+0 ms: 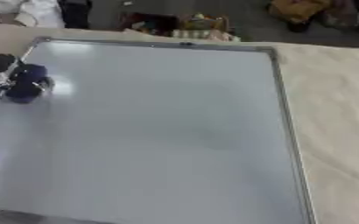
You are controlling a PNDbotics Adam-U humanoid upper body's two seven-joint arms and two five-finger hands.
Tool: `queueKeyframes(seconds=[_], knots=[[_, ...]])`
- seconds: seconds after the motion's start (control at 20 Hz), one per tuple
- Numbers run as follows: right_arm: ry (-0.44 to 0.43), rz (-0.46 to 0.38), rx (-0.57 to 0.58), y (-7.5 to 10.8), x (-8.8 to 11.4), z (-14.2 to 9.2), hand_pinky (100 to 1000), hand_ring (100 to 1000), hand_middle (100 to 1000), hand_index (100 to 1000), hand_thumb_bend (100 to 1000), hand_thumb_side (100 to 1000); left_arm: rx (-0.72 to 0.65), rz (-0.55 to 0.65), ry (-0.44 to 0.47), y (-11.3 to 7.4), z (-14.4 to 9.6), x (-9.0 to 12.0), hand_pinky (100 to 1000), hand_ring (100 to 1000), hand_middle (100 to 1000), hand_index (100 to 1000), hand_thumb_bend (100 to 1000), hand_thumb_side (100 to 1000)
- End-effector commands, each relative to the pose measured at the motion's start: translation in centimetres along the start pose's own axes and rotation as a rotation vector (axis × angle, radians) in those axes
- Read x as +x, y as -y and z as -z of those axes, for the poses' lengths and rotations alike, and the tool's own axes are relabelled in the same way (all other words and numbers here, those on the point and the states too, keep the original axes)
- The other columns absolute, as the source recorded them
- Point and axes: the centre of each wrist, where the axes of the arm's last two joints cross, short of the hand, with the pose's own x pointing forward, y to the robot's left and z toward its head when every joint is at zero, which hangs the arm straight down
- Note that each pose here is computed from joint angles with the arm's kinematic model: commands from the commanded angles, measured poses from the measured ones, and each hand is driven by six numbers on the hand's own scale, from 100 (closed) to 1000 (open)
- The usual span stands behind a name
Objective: Wipe the whiteboard clean with a brush.
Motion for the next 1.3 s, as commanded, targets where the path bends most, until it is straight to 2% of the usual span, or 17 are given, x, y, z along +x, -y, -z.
queueKeyframes(seconds=[0.05,0.4,1.3], knots=[[0.032,0.000,-0.004,0.2,0.6,0.6,863,859,694,844,100,1000,-0.048,0.029,-0.061,1.7,0.0,-2.0,385,382,129,169,148,331],[0.033,0.003,-0.004,0.2,0.6,0.7,863,858,694,844,100,1000,-0.053,0.015,-0.033,1.8,0.0,-1.0,381,380,125,168,147,339],[0.021,0.004,-0.013,0.2,0.6,0.5,862,858,695,843,100,1000,-0.147,0.010,0.128,3.0,-0.3,3.2,375,377,124,169,150,361]])
